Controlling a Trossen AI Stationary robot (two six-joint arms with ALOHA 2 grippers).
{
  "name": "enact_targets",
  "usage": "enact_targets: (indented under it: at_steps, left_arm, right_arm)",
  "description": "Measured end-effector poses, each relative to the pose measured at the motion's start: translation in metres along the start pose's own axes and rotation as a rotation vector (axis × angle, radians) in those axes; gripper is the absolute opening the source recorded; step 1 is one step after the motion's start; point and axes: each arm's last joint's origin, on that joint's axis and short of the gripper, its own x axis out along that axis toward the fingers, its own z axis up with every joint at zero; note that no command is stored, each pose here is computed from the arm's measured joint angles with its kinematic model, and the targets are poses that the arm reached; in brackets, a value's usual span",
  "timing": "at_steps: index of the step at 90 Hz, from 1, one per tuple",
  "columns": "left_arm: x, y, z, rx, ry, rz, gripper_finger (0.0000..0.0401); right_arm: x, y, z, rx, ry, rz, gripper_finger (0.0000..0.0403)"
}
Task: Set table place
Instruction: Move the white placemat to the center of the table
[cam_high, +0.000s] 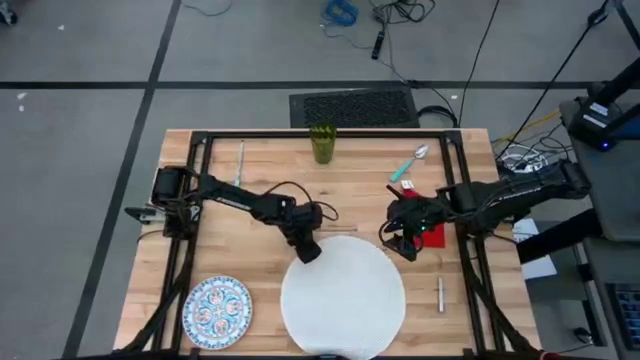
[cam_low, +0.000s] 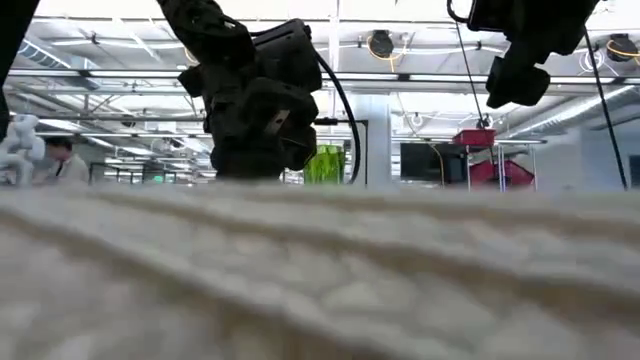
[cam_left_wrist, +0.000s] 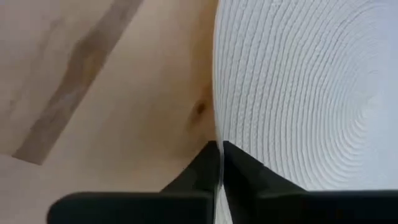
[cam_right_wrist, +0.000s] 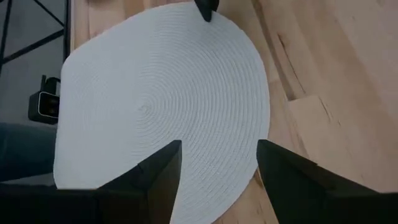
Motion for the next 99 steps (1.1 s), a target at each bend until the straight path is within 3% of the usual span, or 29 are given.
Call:
enact_targets:
  at_steps: [14, 29, 55, 85, 99]
  left_arm:
    - [-0.013, -0.003, 0.001, 0.002, -0.032, -0.001, 0.0]
    - [-0.036, -0.001, 0.002, -0.005, -0.071, 0.096, 0.0]
    - [-0.088, 0.001, 0.01, 0.013, -0.256, 0.254, 0.0]
    - [-0.105, 0.029, 0.007, -0.01, -0.179, 0.425, 0.0]
    - [-0.108, 0.038, 0.01, -0.038, -0.175, 0.454, 0.0]
  right_arm:
    - [0.0, 0.0, 0.0, -0.011, 0.0, 0.0, 0.0196]
    - [0.0, -0.001, 0.0, -0.021, -0.019, -0.044, 0.0196]
    - [0.0, -0.003, 0.0, -0.042, -0.037, -0.092, 0.0196]
    - [0.0, -0.003, 0.001, -0.038, -0.037, -0.094, 0.0196]
    - [0.0, -0.004, 0.001, -0.029, -0.037, -0.095, 0.0196]
